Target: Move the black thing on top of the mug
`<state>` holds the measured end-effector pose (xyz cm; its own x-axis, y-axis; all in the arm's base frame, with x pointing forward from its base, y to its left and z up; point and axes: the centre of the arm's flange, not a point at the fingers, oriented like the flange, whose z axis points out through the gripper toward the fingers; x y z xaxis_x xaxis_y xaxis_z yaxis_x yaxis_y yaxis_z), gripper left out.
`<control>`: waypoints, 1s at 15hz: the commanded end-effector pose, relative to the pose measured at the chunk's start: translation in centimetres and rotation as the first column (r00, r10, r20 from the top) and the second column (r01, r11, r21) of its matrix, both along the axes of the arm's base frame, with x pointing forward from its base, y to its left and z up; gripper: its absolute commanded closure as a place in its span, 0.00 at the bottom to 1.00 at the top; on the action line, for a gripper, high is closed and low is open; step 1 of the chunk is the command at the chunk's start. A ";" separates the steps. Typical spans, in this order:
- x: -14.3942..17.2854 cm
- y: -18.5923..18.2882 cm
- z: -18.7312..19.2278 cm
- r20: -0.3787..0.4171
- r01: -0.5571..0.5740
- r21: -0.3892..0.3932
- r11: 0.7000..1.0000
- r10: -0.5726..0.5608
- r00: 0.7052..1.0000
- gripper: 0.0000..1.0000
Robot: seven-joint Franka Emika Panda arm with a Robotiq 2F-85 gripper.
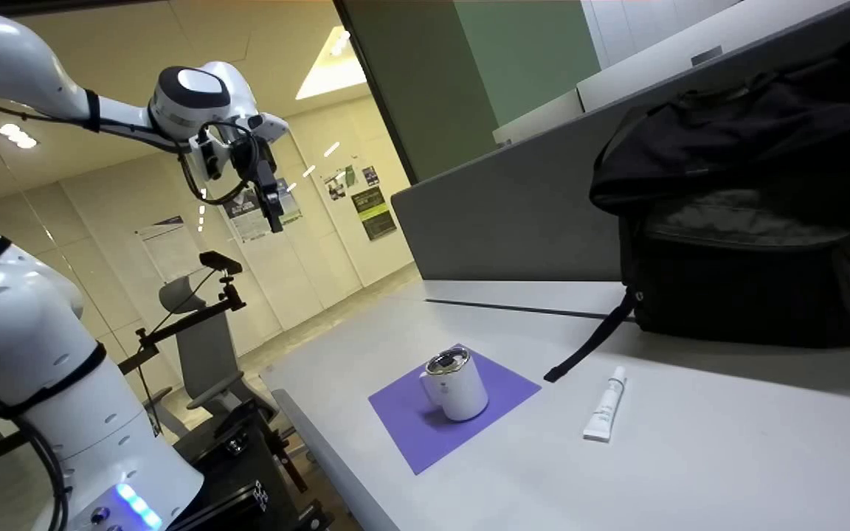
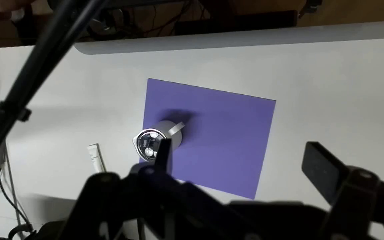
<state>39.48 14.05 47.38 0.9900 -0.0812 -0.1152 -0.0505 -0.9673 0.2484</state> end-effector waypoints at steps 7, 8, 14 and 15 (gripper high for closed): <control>6.1 -8.7 -7.0 0.252 0.020 -0.104 0.994 0.007 0.968 0.00; 6.5 -10.5 -8.7 0.259 0.034 -0.107 0.994 -0.006 0.966 0.00; 6.1 -17.5 -14.6 0.190 0.105 -0.132 0.986 -0.078 0.979 0.00; 6.1 -18.7 -15.9 0.164 0.128 -0.136 0.982 -0.106 0.981 0.00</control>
<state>45.56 -4.66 31.39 0.9773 -0.2030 0.0602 -0.2109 -0.9066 0.3656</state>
